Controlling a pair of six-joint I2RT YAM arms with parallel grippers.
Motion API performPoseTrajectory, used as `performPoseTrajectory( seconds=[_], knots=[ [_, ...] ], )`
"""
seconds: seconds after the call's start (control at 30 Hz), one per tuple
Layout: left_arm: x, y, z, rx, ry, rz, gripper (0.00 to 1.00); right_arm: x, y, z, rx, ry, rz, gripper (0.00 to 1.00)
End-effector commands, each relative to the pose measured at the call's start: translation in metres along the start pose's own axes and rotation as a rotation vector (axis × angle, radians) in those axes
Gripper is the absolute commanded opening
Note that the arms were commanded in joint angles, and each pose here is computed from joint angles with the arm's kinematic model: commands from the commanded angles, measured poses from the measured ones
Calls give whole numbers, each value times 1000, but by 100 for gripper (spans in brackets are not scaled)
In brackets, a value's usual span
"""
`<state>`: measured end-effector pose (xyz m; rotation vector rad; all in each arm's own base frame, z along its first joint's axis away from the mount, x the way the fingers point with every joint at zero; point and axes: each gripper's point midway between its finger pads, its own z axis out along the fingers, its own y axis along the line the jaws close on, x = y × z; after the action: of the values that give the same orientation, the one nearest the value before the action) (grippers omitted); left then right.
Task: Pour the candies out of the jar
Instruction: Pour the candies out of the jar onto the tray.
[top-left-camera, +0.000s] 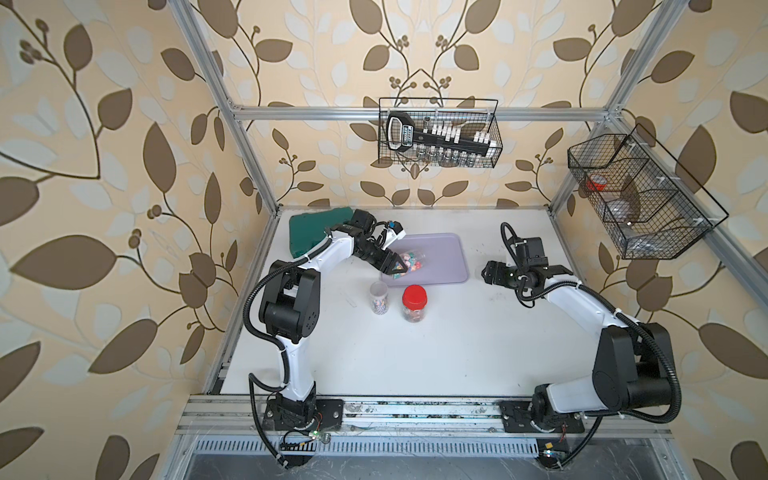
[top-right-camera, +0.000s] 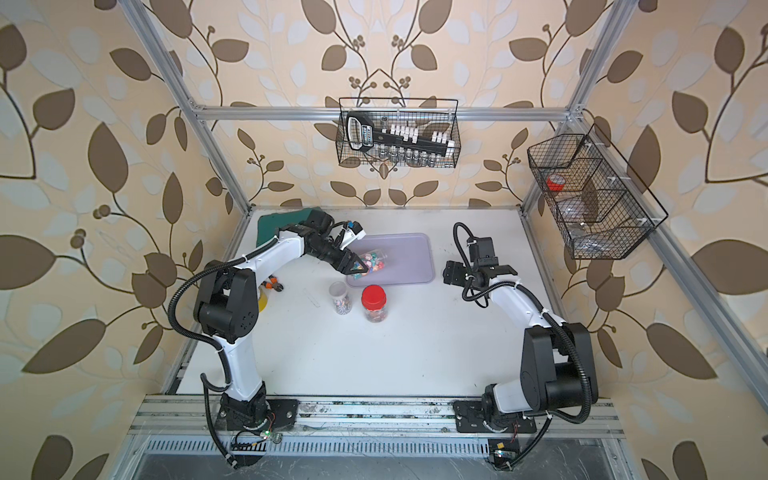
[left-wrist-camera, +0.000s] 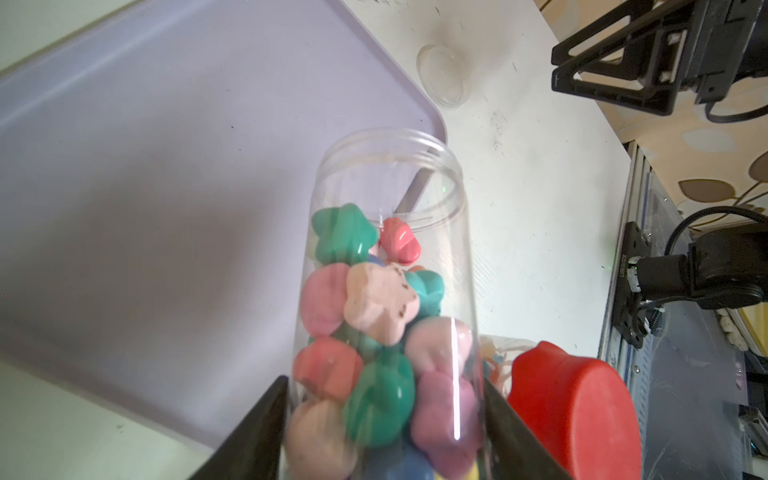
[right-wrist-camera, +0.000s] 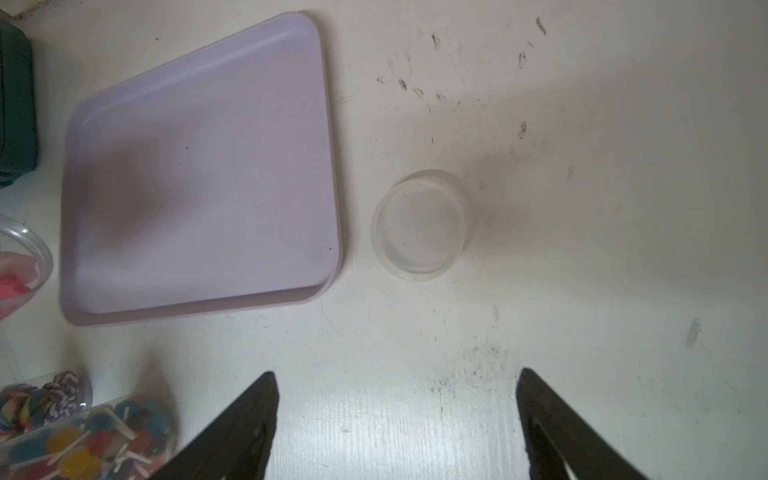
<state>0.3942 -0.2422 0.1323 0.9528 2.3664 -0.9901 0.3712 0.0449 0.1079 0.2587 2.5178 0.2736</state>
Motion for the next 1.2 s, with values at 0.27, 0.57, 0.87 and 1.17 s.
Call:
performPoseTrajectory(
  seconds=[0.27,0.57,0.87,1.17],
  knots=[
    [-18,-9,7,-40,34,82,59,0,2,4,-23,7,-11,86],
    [-23,-12,18,-42,55,89,59,-1,0,5,-29,5,-9,86],
    [-26,-14,31,-30,83,100,59,1,-3,7,-26,10,-3,85],
    [-29,-15,38,-28,98,110,58,1,-4,7,-27,10,1,85]
  ],
)
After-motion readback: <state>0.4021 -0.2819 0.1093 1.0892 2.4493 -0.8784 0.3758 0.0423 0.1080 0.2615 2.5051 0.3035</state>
